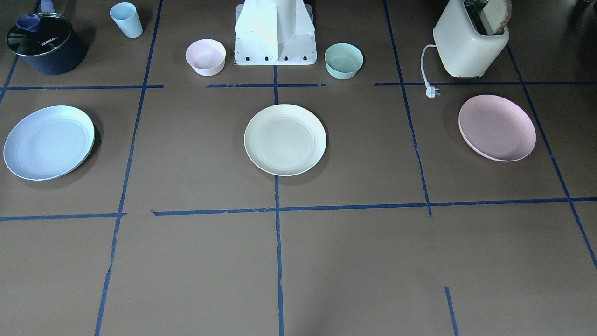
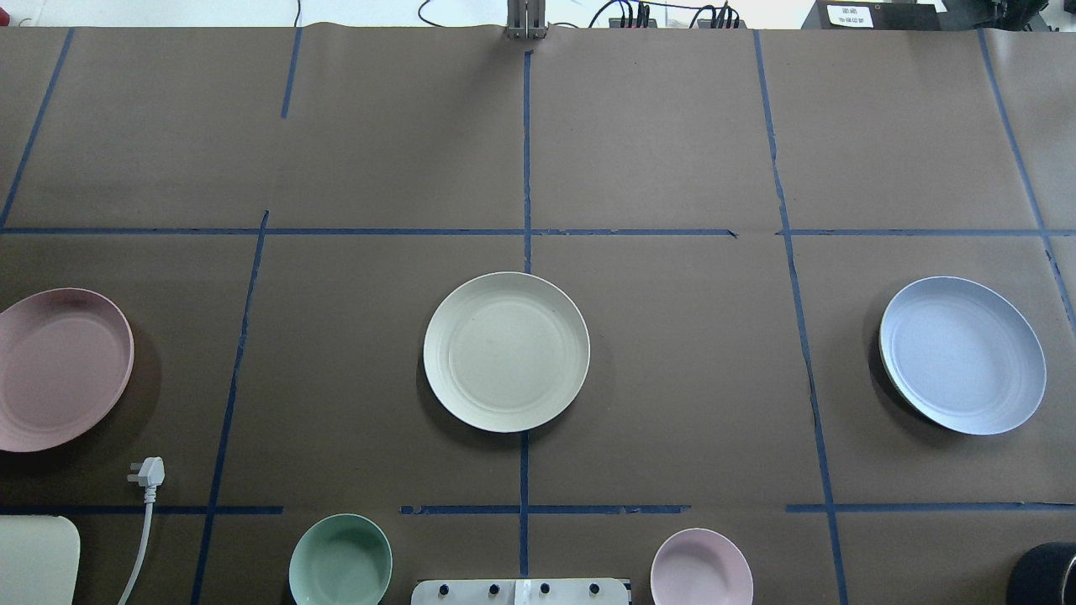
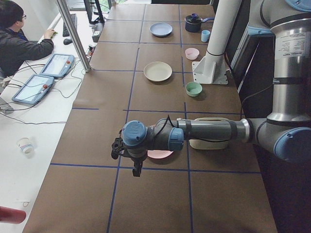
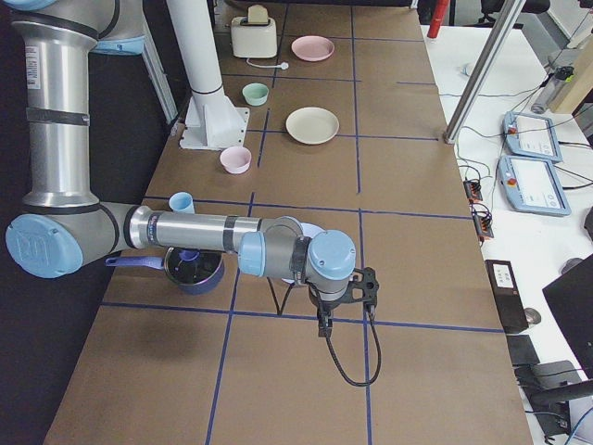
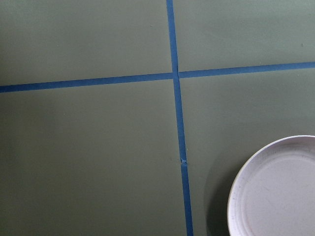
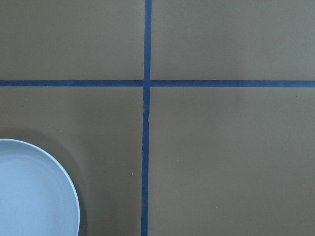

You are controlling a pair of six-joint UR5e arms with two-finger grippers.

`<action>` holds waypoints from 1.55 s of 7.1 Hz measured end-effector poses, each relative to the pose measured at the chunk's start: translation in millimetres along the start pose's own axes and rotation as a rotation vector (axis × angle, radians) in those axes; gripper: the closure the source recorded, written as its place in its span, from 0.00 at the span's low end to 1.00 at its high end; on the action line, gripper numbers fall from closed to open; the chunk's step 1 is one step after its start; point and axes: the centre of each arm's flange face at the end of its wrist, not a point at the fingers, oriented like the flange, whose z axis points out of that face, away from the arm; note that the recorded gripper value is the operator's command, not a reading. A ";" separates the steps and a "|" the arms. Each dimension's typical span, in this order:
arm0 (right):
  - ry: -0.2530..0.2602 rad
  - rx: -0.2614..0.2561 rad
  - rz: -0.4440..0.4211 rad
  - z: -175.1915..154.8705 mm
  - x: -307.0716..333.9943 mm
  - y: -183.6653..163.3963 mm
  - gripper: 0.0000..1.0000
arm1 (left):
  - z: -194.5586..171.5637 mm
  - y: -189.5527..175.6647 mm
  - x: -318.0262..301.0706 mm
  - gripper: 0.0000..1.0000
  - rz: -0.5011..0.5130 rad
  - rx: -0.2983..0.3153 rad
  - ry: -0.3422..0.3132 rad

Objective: Stack three plates with pink and blue

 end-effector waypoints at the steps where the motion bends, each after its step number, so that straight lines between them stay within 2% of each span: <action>1: 0.000 0.002 -0.002 -0.6 -0.5 -0.1 0.00 | 0.0 0.0 -0.2 0.00 0.000 0.000 0.000; 8: 0.001 0.007 -0.007 -2.8 -2.8 -1.6 0.00 | 0.9 2.7 0.3 0.00 0.010 0.006 0.003; 10: 0.001 0.011 -0.010 -4.7 -4.7 -4.0 0.00 | 1.4 2.3 9.3 0.00 -0.035 0.019 0.009; 11: 0.001 0.012 -0.011 -5.0 -5.0 -4.3 0.00 | 12.6 3.7 21.7 0.00 -0.055 0.033 0.014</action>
